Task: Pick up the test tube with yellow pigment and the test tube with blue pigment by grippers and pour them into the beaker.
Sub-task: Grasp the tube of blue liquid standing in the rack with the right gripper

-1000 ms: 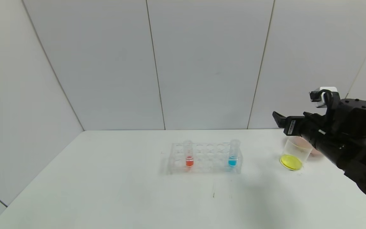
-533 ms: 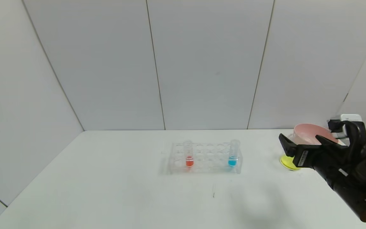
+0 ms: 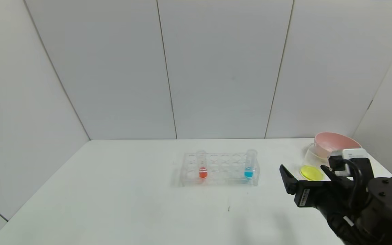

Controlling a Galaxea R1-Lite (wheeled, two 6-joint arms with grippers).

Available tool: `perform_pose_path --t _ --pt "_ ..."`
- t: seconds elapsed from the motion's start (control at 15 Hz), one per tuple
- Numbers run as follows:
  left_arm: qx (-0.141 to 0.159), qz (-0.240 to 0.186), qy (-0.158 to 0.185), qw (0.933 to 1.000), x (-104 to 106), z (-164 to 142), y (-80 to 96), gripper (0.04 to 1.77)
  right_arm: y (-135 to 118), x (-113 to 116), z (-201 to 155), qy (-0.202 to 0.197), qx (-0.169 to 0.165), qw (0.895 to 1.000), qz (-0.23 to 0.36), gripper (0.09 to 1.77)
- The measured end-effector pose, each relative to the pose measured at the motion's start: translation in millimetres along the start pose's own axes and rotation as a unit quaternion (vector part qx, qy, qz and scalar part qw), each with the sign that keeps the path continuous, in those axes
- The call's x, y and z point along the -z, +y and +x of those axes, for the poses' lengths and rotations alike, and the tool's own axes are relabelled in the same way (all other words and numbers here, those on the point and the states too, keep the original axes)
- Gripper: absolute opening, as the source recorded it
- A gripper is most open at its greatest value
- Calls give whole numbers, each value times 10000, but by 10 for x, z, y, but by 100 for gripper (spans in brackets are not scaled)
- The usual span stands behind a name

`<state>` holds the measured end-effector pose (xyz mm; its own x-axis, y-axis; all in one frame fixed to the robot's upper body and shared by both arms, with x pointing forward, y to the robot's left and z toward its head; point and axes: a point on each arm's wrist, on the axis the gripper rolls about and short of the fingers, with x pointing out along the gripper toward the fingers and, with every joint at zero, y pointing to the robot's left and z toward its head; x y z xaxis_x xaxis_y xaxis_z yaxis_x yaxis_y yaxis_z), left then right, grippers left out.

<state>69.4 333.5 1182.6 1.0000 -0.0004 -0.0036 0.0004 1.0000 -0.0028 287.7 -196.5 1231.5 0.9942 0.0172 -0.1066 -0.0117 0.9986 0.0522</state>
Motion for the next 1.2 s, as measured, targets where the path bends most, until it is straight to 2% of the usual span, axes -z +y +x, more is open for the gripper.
perform_pose_path --t 0.4,0.67,0.93,1.2 --pt "0 0 0 10000 0 0 0 176 547 255 154 -57 -141 9999 -34 170" --pt "0 0 0 10000 0 0 0 176 818 431 286 -6 -195 9997 -115 170" --pt "0 2 0 10000 0 0 0 176 893 558 441 57 -103 9997 -199 170" --pt "0 0 0 10000 0 0 0 176 883 551 669 -36 111 9996 -266 170"
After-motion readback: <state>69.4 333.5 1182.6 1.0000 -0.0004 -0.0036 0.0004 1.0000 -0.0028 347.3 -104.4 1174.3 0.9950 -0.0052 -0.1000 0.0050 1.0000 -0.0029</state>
